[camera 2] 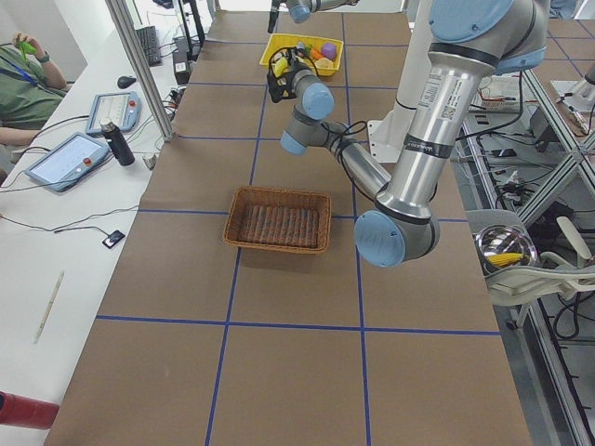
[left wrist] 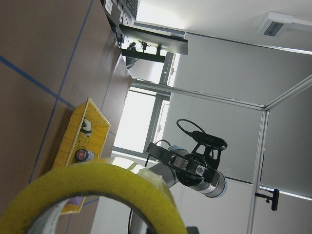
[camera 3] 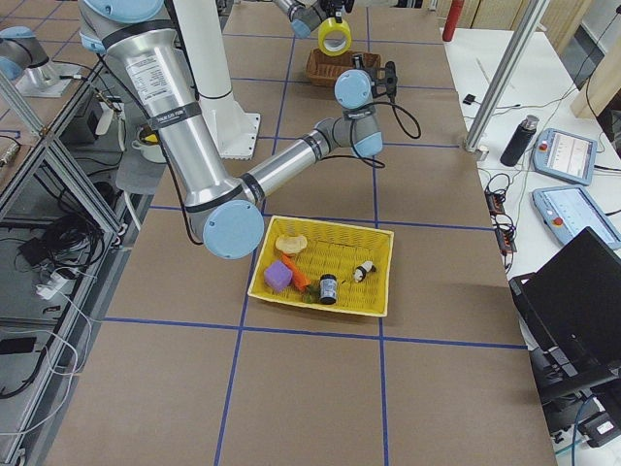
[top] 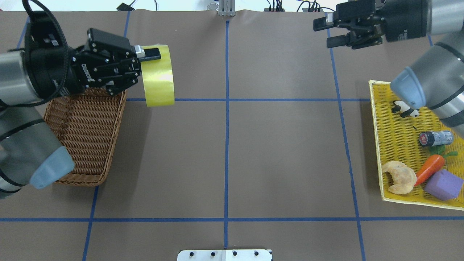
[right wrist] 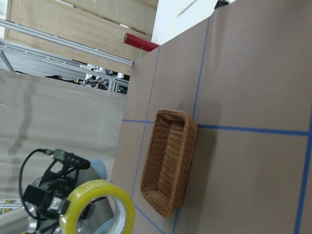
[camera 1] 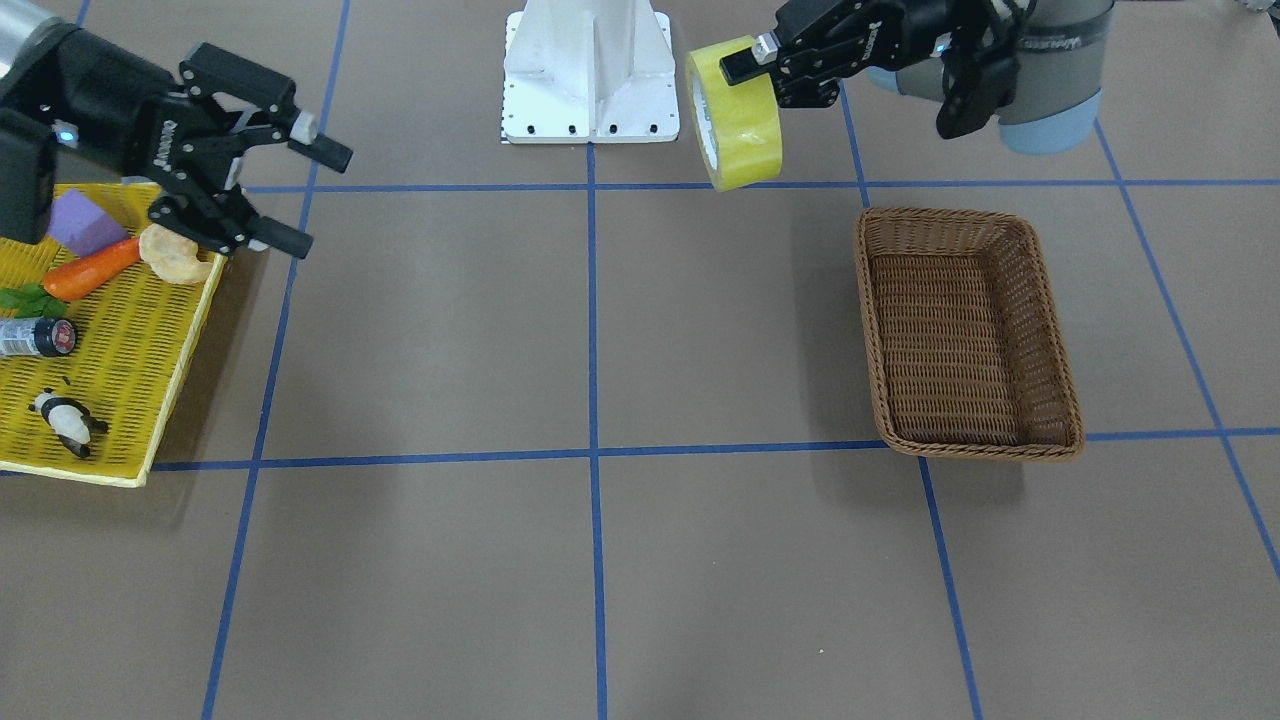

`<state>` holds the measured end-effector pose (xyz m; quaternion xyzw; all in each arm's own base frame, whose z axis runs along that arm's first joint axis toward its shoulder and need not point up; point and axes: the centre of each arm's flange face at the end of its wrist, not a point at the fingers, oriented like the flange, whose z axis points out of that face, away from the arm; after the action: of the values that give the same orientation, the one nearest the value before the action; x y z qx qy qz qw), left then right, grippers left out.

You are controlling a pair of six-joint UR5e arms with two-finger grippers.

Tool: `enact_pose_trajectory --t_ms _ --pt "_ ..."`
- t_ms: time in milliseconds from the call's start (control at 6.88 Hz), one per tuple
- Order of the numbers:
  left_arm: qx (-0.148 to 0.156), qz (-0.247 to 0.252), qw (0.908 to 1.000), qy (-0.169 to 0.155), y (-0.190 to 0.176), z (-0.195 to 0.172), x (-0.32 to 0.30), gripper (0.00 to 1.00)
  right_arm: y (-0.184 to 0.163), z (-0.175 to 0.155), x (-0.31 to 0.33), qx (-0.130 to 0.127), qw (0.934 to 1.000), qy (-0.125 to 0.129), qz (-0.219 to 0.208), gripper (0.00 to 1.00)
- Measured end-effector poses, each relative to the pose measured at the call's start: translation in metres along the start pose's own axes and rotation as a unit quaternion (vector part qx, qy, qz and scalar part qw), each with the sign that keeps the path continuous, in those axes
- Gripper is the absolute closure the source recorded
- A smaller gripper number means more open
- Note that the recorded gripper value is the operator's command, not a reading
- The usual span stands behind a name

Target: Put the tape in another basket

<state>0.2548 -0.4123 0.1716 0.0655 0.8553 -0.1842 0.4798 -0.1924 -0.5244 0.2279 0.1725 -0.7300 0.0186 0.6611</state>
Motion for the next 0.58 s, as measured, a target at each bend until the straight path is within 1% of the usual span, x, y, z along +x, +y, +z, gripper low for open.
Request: enact_pose_trajectory --t_ms 145,291,436,581 --pt "0.043 0.056 0.9966 -0.042 -0.014 -0.008 0.022 1.00 -0.028 -0.016 0.012 0.017 0.9979 0.055 -0.031 0.00" --pt "0.086 0.108 0.9867 -0.086 -0.036 -0.020 0.038 1.00 -0.052 -0.029 0.026 0.036 0.9909 0.110 -0.068 0.00" --pt "0.125 0.156 0.9708 -0.132 -0.062 -0.034 0.046 1.00 -0.071 -0.038 0.041 0.053 0.9794 0.163 -0.106 0.00" --pt "0.158 0.199 0.9492 -0.186 -0.088 -0.047 0.048 1.00 -0.089 -0.050 0.061 0.058 0.9656 0.216 -0.133 0.00"
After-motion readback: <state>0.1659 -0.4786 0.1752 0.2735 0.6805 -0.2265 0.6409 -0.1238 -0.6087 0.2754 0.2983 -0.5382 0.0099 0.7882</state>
